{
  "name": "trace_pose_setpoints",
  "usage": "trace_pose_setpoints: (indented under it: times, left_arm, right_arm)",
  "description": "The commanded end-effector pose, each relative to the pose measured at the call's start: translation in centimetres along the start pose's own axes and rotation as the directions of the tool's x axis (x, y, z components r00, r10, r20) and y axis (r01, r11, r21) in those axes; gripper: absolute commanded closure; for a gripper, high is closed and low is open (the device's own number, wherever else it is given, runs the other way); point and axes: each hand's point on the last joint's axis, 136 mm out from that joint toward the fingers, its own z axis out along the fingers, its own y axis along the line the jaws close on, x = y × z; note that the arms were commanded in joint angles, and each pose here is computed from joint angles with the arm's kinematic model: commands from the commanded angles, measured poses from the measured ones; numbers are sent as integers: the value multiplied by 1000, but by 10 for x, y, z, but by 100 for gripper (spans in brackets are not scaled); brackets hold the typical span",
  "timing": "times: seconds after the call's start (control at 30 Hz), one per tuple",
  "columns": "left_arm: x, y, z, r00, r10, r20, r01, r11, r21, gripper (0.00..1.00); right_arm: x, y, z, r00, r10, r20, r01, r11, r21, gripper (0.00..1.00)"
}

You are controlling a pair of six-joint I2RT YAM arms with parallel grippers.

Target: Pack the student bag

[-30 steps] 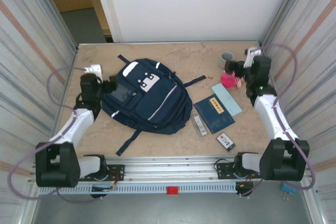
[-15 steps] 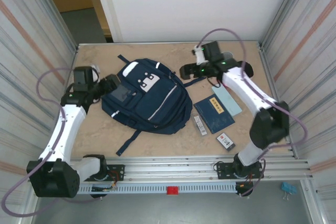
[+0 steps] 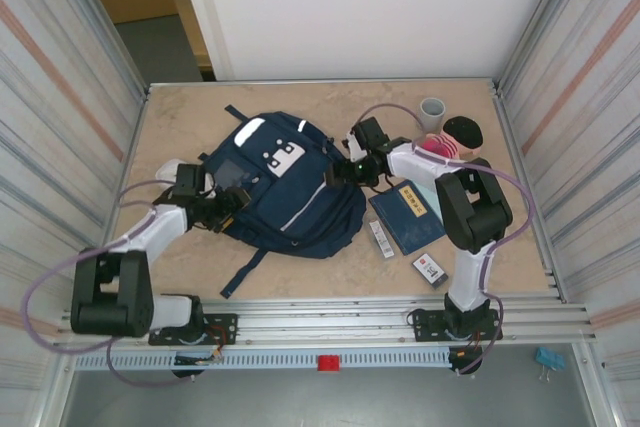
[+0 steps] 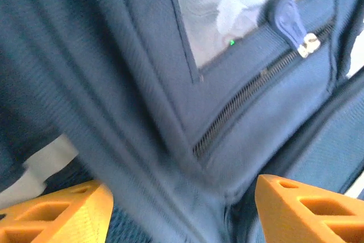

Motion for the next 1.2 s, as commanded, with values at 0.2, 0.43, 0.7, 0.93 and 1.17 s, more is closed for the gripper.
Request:
trace_pose_setpoints:
  times: [0.2,0.43,0.7,0.93,1.17]
  left_arm:
    - [-76,-65,34,984,166,60,-170,983,66,34]
    - [-104,-75,54,977,205,65,-207,978,26,34]
    - [-104,-100,-29,896,403,187,-400,915,-58,28]
    - [-37,-155,-93,448,873,195,-880,469,-76,27]
    - [76,-169,-48,-40,989,143,-968,-74,242,27]
  right_arm:
    - [63,59,-21,994,112,19,-111,992,-55,25]
    - [61,77,-11,984,158,83,-149,983,-105,24]
    - [52,56,-68,973,126,195,-122,992,-33,8]
    - [46,25,-121,951,152,269,-134,987,-87,4]
    - [35,-2,-127,930,233,285,-194,968,-158,5]
